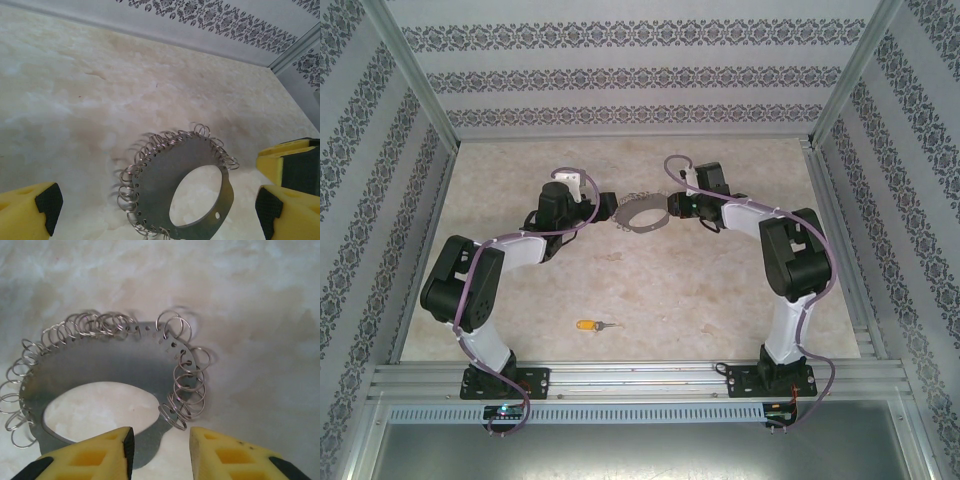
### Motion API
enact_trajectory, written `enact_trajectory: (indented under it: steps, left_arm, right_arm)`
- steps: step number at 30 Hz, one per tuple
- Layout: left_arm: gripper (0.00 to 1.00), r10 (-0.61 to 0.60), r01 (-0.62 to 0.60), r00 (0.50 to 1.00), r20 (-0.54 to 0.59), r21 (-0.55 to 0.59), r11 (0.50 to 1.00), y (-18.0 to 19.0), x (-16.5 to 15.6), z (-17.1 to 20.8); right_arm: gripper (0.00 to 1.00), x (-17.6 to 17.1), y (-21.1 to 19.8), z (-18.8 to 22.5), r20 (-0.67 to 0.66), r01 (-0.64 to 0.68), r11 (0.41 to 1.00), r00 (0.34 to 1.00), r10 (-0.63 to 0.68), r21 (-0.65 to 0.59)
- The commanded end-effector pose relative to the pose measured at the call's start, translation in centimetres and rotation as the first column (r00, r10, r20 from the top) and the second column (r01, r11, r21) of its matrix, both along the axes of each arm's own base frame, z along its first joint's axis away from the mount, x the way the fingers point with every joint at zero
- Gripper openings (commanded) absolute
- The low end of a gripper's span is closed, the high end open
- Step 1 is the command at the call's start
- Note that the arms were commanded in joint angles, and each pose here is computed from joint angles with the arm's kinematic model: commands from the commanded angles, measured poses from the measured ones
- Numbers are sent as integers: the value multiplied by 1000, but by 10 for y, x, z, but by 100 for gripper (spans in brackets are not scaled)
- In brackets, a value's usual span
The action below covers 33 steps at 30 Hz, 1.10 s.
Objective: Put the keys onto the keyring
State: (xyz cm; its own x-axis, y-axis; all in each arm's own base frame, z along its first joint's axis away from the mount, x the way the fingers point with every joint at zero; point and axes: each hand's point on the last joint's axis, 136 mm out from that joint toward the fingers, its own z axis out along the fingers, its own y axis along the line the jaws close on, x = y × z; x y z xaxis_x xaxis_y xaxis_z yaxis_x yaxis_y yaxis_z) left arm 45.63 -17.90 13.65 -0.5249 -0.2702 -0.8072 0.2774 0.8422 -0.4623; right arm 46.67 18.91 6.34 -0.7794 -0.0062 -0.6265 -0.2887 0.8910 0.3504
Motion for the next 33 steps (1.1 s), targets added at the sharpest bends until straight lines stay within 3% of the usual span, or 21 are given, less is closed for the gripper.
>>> enact_trajectory:
  steps: [1,7,33]
  left_arm:
    - [100,-19,25,997,78,-76,997,-10,2,35]
    - [100,-19,27,996,84,-92,995,-11,2,39]
    - [100,-26,38,996,87,-145,989,-17,8,42]
  right_arm:
    - [34,3,8,1,-5,-28,1000,1000,28,4]
    - [26,5,6,-13,-29,-19,1000,999,19,-15]
    - [21,16,11,-32,-60,-28,1000,998,27,-14]
